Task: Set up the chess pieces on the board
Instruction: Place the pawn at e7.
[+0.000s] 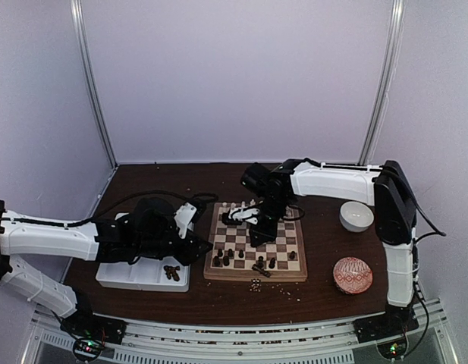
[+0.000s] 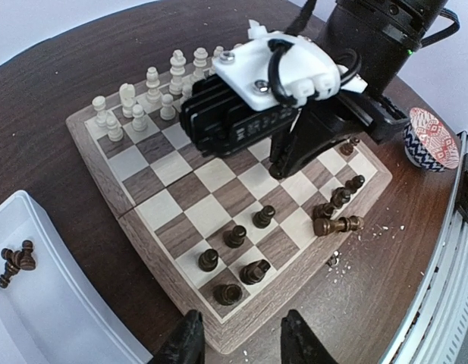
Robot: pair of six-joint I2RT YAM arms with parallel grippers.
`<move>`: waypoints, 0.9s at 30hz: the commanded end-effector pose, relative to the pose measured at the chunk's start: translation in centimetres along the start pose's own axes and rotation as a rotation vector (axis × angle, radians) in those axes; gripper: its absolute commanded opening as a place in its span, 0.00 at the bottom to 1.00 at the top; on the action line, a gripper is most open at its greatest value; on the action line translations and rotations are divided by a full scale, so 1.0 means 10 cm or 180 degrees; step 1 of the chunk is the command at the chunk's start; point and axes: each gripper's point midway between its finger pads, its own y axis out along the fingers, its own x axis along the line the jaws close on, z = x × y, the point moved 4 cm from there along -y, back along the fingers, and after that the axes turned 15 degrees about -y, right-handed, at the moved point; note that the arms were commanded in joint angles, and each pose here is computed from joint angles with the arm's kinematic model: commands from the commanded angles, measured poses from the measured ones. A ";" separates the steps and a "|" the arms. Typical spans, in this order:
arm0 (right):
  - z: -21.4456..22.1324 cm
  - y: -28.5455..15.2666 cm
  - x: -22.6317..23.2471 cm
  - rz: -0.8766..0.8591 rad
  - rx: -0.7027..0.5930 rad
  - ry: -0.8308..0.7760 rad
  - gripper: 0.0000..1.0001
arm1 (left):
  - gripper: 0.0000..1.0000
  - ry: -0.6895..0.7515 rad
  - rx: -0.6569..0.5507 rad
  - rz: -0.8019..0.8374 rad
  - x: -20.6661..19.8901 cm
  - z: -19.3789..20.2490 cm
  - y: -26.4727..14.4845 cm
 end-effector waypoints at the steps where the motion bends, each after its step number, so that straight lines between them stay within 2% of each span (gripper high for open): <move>1: -0.06 0.05 0.08 -0.0121 0.0106 -0.0057 0.12 | 0.35 -0.0037 -0.0158 0.0058 -0.04 -0.06 -0.04; 8: -0.06 0.16 0.22 -0.0285 0.0189 -0.0176 0.13 | 0.35 -0.0037 -0.0169 0.0022 -0.01 -0.05 -0.04; 17: -0.08 0.22 0.16 -0.0235 0.0196 -0.0129 0.14 | 0.35 -0.0026 -0.0141 0.0038 -0.02 -0.04 0.00; 22: -0.06 0.26 0.12 -0.0149 0.0270 -0.0111 0.18 | 0.35 -0.0026 -0.0138 0.0037 -0.02 -0.04 -0.01; 27: -0.10 0.20 0.12 -0.0127 0.0210 -0.0094 0.27 | 0.35 -0.0023 -0.0125 0.0049 -0.03 -0.04 0.00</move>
